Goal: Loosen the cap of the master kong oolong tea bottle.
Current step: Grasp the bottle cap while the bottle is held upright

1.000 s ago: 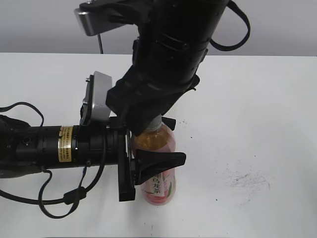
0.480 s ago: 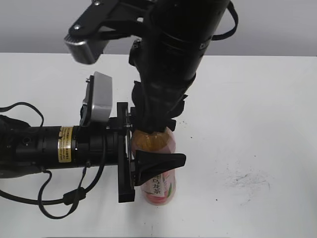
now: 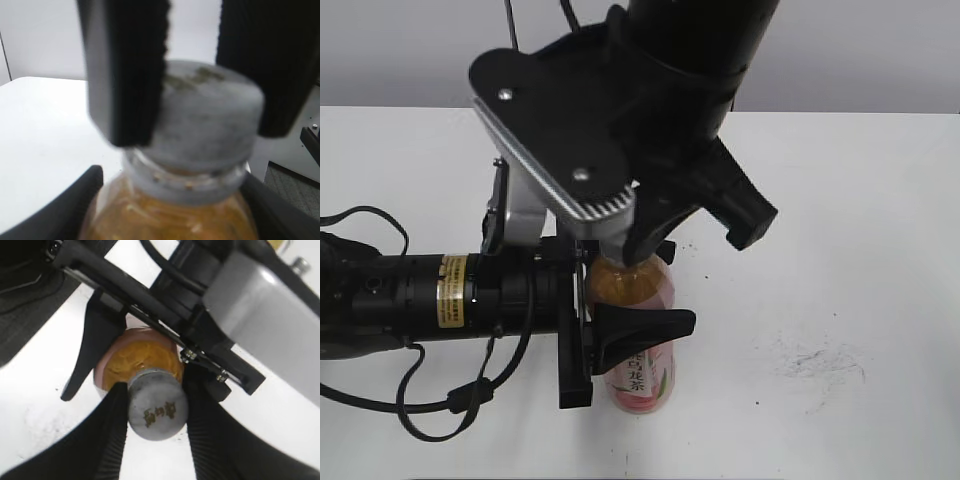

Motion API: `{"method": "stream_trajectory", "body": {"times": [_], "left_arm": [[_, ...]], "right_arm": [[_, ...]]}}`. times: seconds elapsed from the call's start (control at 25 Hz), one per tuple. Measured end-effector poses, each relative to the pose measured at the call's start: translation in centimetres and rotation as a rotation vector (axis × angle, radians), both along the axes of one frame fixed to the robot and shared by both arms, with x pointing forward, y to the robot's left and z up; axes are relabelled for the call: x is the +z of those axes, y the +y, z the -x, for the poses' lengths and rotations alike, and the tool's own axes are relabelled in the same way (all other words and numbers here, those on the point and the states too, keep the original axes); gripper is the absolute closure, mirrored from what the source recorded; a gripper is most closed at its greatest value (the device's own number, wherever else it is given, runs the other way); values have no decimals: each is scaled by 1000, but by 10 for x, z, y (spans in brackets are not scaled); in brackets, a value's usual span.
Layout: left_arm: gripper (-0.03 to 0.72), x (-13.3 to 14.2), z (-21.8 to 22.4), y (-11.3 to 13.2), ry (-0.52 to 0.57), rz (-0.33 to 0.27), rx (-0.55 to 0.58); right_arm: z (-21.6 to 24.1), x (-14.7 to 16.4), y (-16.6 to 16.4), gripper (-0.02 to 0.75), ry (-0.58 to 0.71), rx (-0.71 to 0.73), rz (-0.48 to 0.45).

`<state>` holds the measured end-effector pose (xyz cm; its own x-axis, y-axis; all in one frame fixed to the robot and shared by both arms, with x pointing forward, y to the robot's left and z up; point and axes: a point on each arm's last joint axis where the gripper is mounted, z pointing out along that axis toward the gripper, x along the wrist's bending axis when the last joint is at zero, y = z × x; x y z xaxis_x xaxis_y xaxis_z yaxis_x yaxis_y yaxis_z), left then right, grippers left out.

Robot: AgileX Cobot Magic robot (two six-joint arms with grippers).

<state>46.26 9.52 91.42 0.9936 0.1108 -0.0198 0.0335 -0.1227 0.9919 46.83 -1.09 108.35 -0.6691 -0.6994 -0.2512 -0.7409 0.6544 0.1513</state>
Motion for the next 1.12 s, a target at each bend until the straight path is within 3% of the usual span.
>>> {"method": "stream_trajectory", "body": {"times": [0.28,0.68,1.12], "left_arm": [[242,0,0,0,0,0,1],[242,0,-1,0,5,0,8],[242,0,-1,0,7,0,10]], "right_arm": [[0,1,0,463,-122,401,23],[-2,1,-1,463,-258,797,64],[-1,6,-3,466,-313,910,72]]}}
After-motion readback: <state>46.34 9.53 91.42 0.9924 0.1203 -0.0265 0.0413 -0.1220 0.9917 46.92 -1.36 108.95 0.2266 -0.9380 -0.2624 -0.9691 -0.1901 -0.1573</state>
